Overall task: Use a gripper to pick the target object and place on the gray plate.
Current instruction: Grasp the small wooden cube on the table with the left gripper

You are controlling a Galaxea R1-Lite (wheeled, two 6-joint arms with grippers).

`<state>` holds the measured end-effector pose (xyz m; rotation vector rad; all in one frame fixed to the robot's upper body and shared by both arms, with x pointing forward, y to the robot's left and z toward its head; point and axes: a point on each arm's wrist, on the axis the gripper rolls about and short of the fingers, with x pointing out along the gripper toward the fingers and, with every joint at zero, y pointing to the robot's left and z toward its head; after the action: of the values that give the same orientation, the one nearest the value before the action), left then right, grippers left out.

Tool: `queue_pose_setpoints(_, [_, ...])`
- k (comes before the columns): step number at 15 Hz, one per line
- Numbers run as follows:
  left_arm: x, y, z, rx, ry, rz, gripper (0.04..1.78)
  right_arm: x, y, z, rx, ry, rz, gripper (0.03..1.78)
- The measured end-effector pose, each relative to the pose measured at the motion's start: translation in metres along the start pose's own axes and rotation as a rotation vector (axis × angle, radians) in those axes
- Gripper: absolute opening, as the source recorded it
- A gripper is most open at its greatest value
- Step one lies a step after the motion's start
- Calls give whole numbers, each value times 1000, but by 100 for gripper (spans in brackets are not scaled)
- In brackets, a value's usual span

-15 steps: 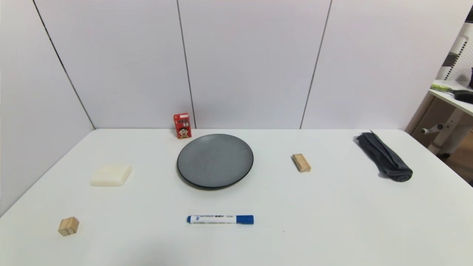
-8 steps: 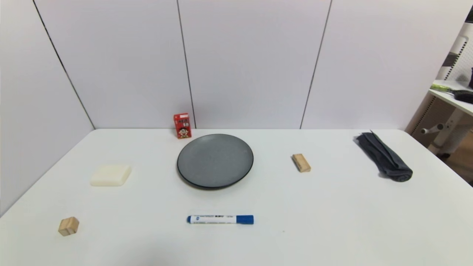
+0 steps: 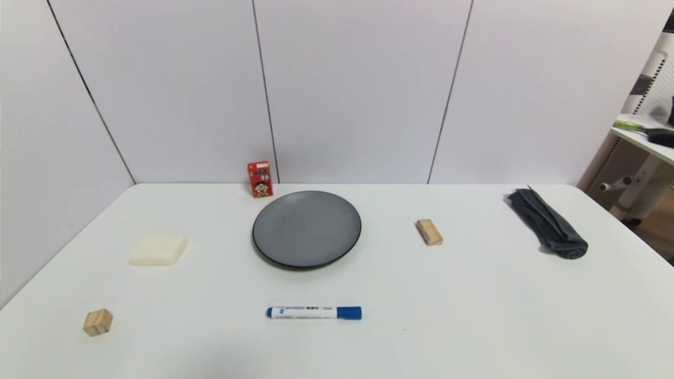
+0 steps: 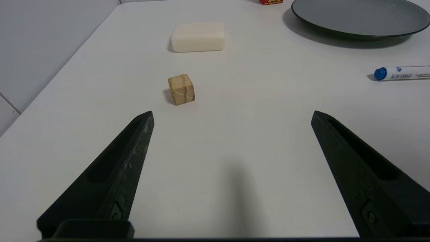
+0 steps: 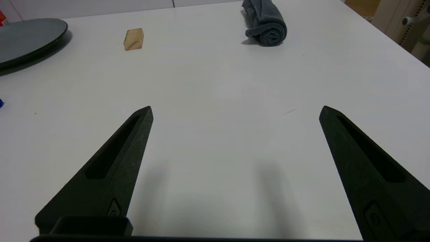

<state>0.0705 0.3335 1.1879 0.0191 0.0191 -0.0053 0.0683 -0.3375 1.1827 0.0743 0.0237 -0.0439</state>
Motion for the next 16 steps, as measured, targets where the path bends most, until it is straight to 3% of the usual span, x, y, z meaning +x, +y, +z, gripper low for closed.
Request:
queue_pose_setpoints(3, [5,1,37,20,21,-1,169,0,0,0,0,0,0,171])
queue_pose_setpoints(6, [12,3,105,35,11,27,169,0,0,0,0,0,0,171])
queue_pose_setpoints(9, [32,5,163,43,78,99,169,0,0,0,0,0,0,171])
queue_pose_setpoints(12, [60,9,196,38,220,146,169,0,0,0,0,0,0,171])
queue_pose_setpoints(16, [95,19,189,5,511,220,169,0,0,0,0,0,0,171])
